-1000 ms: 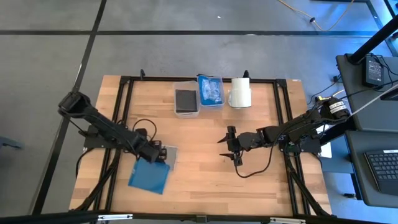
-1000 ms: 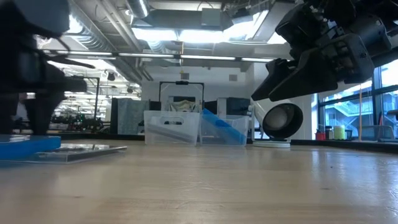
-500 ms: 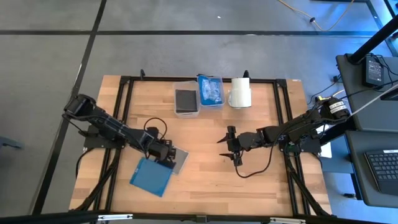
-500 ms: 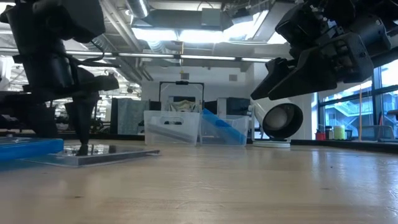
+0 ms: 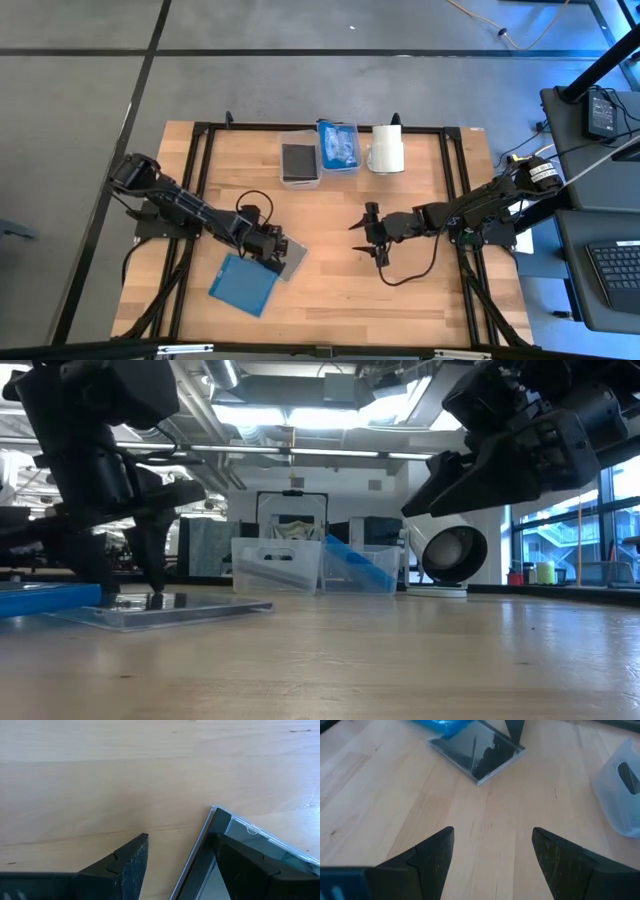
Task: Pick & place jewel cases by type
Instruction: Put the black CD Case into the left transparent bin
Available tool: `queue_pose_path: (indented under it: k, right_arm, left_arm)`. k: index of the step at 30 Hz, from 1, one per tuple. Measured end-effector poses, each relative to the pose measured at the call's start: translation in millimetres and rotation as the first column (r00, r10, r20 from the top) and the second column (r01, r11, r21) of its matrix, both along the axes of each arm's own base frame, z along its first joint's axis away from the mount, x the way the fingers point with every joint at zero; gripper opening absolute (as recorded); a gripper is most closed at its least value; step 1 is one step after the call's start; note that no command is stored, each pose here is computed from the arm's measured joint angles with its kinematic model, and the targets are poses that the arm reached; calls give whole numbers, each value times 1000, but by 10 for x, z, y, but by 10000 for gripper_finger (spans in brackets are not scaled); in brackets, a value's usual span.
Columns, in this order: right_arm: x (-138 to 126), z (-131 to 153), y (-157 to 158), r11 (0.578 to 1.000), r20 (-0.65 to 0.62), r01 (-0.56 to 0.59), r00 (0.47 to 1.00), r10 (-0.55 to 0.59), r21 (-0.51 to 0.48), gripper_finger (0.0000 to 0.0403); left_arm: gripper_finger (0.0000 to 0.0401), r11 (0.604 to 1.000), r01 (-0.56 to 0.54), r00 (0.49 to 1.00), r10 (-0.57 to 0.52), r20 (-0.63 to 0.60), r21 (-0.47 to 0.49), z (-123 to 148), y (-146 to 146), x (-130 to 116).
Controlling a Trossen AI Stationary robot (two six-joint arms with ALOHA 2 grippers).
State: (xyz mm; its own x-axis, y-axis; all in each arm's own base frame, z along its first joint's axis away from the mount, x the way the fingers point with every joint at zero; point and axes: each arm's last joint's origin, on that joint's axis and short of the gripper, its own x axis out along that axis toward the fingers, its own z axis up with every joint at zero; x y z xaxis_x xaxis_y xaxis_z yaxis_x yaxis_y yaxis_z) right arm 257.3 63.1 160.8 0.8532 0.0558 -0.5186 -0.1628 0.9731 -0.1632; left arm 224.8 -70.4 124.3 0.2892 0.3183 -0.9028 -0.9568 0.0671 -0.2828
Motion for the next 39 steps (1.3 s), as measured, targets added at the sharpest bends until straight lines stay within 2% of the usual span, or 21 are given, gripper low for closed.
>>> queue_pose_path:
  k: [10, 16, 20, 25, 30, 33, 39]
  right_arm:
    - [101, 10, 68, 991, 106, -107, 990, 98, 77, 273]
    - [236, -113, 132, 987, 190, -140, 974, 123, 80, 273]
    - [459, -133, 211, 982, 207, -166, 968, 145, 86, 273]
    - [798, -208, 307, 983, 165, -164, 975, 149, 82, 273]
    - [1077, -362, 375, 990, 42, -128, 991, 126, 53, 273]
    - [1229, -437, 399, 995, 12, -93, 996, 92, 31, 273]
    - [1394, -508, 444, 995, 8, -97, 995, 97, 24, 273]
  left_arm:
    - [219, 995, 44, 994, -52, 96, 86, 50, -9, 138]
    - [219, 983, 92, 992, -103, 70, 156, -39, -10, 193]
    - [216, 968, 155, 986, -163, 28, 197, -65, -30, 192]
    - [219, 932, 287, 958, -284, -45, 222, -65, -26, 191]
    - [219, 898, 350, 936, -346, -64, 266, -61, -33, 212]
    - [217, 888, 355, 934, -353, -60, 292, -59, -32, 226]
    - [218, 876, 323, 943, -330, -44, 358, -44, -21, 239]
